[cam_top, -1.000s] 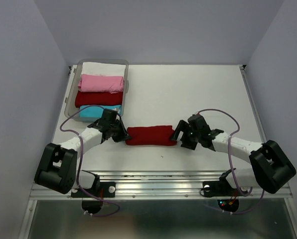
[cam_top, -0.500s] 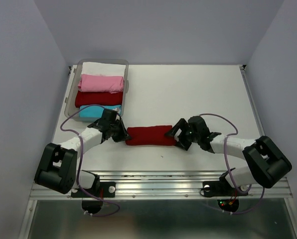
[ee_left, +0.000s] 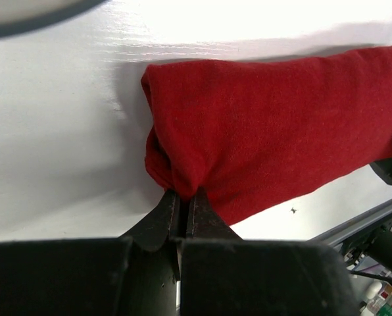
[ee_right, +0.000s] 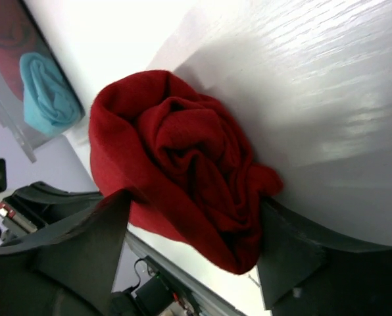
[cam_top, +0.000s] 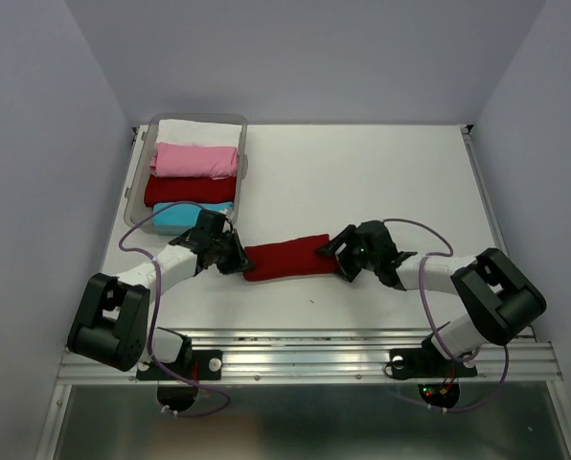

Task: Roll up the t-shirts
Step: Pick up the T-shirt from the center of the board.

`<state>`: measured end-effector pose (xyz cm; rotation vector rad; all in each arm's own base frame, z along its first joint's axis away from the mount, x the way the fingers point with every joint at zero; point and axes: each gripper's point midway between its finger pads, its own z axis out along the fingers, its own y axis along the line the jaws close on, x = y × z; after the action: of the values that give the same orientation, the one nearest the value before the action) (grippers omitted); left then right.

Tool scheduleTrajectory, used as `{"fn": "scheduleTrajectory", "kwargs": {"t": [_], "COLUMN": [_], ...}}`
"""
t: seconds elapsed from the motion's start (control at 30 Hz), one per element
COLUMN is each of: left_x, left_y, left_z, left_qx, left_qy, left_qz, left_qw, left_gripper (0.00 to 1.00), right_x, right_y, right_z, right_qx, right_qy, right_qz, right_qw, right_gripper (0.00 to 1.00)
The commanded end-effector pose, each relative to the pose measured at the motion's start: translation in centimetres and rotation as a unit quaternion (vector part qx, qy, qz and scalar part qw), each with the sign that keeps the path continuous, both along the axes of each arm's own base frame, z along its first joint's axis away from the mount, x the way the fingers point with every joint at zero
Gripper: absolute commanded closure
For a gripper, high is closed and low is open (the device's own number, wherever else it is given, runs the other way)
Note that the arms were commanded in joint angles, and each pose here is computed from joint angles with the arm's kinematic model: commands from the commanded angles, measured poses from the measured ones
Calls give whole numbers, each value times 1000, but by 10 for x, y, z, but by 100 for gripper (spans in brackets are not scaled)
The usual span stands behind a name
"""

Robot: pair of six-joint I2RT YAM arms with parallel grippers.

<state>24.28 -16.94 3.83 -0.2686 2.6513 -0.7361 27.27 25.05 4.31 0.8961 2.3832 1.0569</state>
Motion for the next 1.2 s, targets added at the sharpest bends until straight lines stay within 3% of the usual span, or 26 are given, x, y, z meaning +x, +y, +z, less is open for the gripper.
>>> {"fn": "scheduleTrajectory", "kwargs": {"t": [0.0,0.13,0.17,0.4,0.43,0.57,0.7,1.17], "left_x": [3,2,2,2,2,4,11,66], "left_y": [-5,-6,-6,-6,-6,-6,-5,2], "left_z": [7,7,7,7,7,11,27,145], "left_qx": [-7,-8,-7,-7,-6,-6,0,21], "left_qy": [-13,-13,-12,-12,-13,-17,-30,-145], "left_qz": [-19,-21,-21,-21,-21,-21,-23,-19], "left_qw": [1000,1000,1000,1000,1000,1000,999,989], "left_gripper": [100,100,100,100,100,100,100,100], "right_x": [-2,0,3,9,9,13,16,44], "right_y": [-28,-37,-42,-57,-58,-57,-52,-34], "right_z": [-40,-50,-52,-58,-59,-54,-37,106], "right_qx": [-65,-73,-83,-103,-108,-117,-111,-107], "right_qy": [39,51,46,41,39,24,-2,-159], "right_qz": [-49,-67,-78,-99,-95,-80,-61,-19], "right_qw": [996,994,992,989,989,990,992,981], "right_gripper": [29,38,45,64,74,99,99,99]}}
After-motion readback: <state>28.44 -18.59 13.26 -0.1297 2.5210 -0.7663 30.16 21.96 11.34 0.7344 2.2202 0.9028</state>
